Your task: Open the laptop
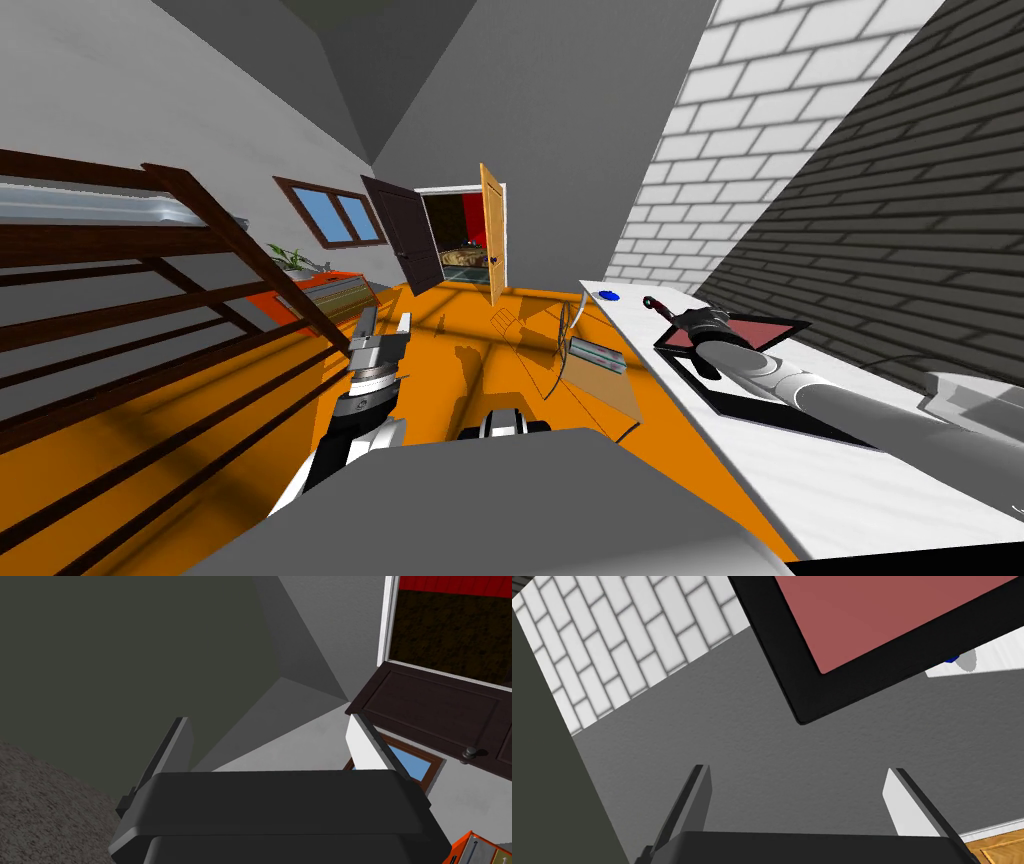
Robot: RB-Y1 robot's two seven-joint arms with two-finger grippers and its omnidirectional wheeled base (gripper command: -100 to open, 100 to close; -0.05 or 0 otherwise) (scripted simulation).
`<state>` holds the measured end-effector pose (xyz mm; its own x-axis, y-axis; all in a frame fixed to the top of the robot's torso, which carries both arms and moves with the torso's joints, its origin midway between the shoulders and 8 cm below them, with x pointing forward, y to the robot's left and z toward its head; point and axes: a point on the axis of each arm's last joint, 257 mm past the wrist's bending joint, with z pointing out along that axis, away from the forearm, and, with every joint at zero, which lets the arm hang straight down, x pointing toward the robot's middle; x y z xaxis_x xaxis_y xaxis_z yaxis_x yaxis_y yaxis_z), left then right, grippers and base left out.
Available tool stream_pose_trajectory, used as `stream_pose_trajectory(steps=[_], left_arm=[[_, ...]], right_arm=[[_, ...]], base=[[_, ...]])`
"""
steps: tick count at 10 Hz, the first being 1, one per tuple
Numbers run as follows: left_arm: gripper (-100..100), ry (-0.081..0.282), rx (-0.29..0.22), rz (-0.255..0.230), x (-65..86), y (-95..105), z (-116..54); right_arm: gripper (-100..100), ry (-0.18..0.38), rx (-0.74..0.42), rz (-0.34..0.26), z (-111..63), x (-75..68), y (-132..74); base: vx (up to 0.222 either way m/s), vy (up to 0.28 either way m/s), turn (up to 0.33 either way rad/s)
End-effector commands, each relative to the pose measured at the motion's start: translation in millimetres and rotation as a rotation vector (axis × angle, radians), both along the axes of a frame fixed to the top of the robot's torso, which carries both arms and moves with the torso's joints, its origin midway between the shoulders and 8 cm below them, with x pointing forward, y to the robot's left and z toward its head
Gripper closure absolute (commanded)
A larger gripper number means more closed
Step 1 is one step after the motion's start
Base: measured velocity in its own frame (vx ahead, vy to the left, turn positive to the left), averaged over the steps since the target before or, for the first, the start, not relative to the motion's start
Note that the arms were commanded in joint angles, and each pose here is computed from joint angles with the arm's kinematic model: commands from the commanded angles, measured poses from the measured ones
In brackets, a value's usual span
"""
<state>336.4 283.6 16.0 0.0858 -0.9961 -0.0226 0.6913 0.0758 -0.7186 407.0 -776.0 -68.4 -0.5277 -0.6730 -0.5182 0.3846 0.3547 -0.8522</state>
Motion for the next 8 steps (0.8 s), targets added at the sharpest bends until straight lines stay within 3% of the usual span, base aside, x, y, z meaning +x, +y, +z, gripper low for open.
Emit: stream_pose_trajectory(steps=[1,8], left_arm=[[0,0.000,0.000,0.000,0.0,0.0,0.0],[0,0.000,0.000,0.000,0.0,0.0,0.0]], right_arm=[[-100,0.072,-0.043,0.071,-8.8,8.9,20],[-100,0.233,-0.133,0.215,-32.7,12.6,61]], base=[[-0.102,-0.155,0.174],[-0.075,-0.153,0.143]])
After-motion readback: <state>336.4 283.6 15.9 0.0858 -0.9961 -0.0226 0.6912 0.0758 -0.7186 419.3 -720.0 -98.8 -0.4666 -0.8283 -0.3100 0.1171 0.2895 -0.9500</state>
